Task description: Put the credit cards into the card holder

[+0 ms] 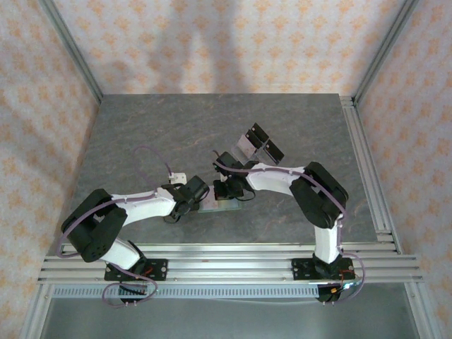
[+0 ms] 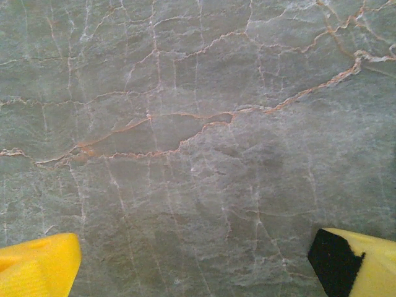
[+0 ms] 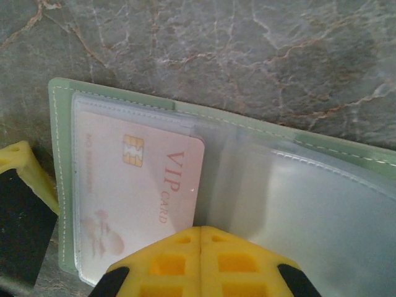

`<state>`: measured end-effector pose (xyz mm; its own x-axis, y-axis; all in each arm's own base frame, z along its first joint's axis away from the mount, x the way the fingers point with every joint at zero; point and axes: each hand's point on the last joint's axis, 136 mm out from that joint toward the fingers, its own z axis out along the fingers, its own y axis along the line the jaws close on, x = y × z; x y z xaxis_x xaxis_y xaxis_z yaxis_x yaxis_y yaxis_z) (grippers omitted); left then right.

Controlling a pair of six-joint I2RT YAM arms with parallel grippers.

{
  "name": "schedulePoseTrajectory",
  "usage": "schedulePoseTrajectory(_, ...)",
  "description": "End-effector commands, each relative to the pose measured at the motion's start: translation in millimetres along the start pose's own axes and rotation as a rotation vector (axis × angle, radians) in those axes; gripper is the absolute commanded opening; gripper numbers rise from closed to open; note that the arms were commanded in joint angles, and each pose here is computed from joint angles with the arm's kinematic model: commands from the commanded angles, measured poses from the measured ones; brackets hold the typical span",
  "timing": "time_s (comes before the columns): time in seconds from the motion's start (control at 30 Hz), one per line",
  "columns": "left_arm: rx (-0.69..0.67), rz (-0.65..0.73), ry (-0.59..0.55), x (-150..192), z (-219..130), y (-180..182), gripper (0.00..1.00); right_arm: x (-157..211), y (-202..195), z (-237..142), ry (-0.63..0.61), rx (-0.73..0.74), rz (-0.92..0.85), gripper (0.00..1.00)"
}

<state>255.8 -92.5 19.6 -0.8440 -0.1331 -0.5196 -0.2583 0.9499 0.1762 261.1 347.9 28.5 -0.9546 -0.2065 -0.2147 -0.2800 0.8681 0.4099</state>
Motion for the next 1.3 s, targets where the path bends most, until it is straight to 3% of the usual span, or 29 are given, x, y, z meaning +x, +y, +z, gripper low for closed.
schedulePoseTrajectory(0.0,-0.025,0.010,0.039,14,12,4,1.00,0,12,3,0.011,-0.014,-0.029,0.00)
schedulePoseTrajectory(0.37,-0.025,0.013,0.044,15,13,2,1.00,0,18,5,0.022,-0.017,-0.041,0.00)
schedulePoseTrajectory(0.8,-0.040,0.022,0.040,13,8,7,1.00,18,-28,-22,-0.033,0.044,0.009,0.03)
schedulePoseTrajectory(1.0,-0.039,0.021,0.031,6,2,7,1.00,19,-28,-35,-0.064,0.014,0.018,0.05)
schedulePoseTrajectory(1.1,-0.029,0.013,0.008,-4,-9,8,1.00,11,-19,-62,-0.125,-0.008,0.005,0.10)
schedulePoseTrajectory(1.27,0.014,-0.013,-0.042,-25,-31,8,1.00,2,-32,-98,-0.218,0.067,0.001,0.36)
